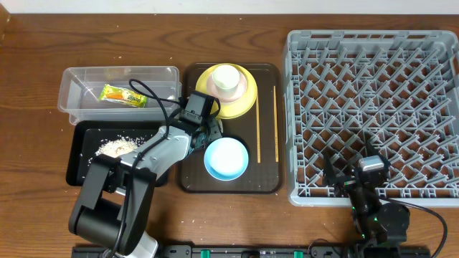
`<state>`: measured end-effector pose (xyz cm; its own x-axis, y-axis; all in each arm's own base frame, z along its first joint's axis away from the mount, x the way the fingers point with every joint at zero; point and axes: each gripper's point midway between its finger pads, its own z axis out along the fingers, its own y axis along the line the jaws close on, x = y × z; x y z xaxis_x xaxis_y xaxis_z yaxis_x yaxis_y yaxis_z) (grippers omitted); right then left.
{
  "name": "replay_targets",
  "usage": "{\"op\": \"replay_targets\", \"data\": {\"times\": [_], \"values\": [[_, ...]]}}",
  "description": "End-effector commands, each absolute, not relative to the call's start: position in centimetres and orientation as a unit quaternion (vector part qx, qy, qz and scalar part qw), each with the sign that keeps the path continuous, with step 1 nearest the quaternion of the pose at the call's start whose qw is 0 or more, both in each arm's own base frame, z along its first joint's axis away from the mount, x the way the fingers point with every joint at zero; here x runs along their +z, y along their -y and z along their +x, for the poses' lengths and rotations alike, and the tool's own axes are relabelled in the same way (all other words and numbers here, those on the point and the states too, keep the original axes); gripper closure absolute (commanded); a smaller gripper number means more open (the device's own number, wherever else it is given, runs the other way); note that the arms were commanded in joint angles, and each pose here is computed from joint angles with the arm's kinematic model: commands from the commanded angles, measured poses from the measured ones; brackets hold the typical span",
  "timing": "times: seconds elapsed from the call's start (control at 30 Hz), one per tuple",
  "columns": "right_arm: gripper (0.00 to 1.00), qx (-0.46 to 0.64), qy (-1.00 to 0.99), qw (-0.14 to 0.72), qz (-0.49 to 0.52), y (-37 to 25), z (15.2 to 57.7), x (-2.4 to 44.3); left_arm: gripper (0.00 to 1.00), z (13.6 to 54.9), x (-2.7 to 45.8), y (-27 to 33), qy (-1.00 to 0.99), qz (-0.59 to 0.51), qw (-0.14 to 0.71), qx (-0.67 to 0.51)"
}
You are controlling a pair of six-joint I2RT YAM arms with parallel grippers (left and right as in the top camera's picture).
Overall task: Sort waste into correct bins and load items into the dishwasher rack
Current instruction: 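Grasp the white tissue on the brown tray with the left gripper, then drop the tissue into the clear plastic bin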
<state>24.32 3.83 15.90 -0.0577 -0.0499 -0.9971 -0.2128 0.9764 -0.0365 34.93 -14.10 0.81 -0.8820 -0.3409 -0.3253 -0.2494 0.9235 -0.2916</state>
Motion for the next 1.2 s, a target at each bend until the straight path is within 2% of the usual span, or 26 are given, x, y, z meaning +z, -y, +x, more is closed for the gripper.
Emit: {"op": "replay_targets", "data": {"times": [0.0, 0.1, 0.13, 0.17, 0.27, 0.57, 0.77, 0.93, 1.17], "values": [[0.01, 0.057, -0.726, 0.679, -0.096, -4.0, 24.3, 15.7, 0.67, 35.3, 0.9, 14.1, -0.962, -0.150, 0.194, -0.117], [0.01, 0.057, -0.726, 0.679, -0.096, -4.0, 24.3, 15.7, 0.80, 35.5, 1.2, 14.1, -0.961, -0.150, 0.199, -0.120], [0.01, 0.057, -0.726, 0.679, -0.096, -4.0, 24.3, 15.7, 0.81, 35.6, 1.3, 14.2, -0.960, -0.150, 0.201, -0.121], [0.01, 0.057, -0.726, 0.679, -0.096, -4.0, 24.3, 15.7, 0.87, 35.6, 1.5, 14.2, -0.960, -0.150, 0.203, -0.122], [0.01, 0.057, -0.726, 0.679, -0.096, -4.0, 24.3, 15.7, 0.94, 35.9, 2.7, 14.2, -0.956, -0.150, 0.217, -0.130], [0.01, 0.057, -0.726, 0.679, -0.096, -4.0, 24.3, 15.7, 0.94, 36.9, 10.5, 14.0, -0.924, -0.151, 0.310, -0.165], [0.01, 0.057, -0.726, 0.679, -0.096, -4.0, 24.3, 15.7, 0.94, 37.9, 15.5, 9.7, -0.886, -0.192, 0.413, -0.092], [0.01, 0.057, -0.726, 0.679, -0.096, -4.0, 24.3, 15.7, 0.93, 38.5, 16.6, 5.6, -0.865, -0.227, 0.447, -0.026], [0.01, 0.057, -0.726, 0.679, -0.096, -4.0, 24.3, 15.7, 0.93, 40.4, 16.9, 0.7, -0.838, -0.286, 0.465, -0.021]]}}
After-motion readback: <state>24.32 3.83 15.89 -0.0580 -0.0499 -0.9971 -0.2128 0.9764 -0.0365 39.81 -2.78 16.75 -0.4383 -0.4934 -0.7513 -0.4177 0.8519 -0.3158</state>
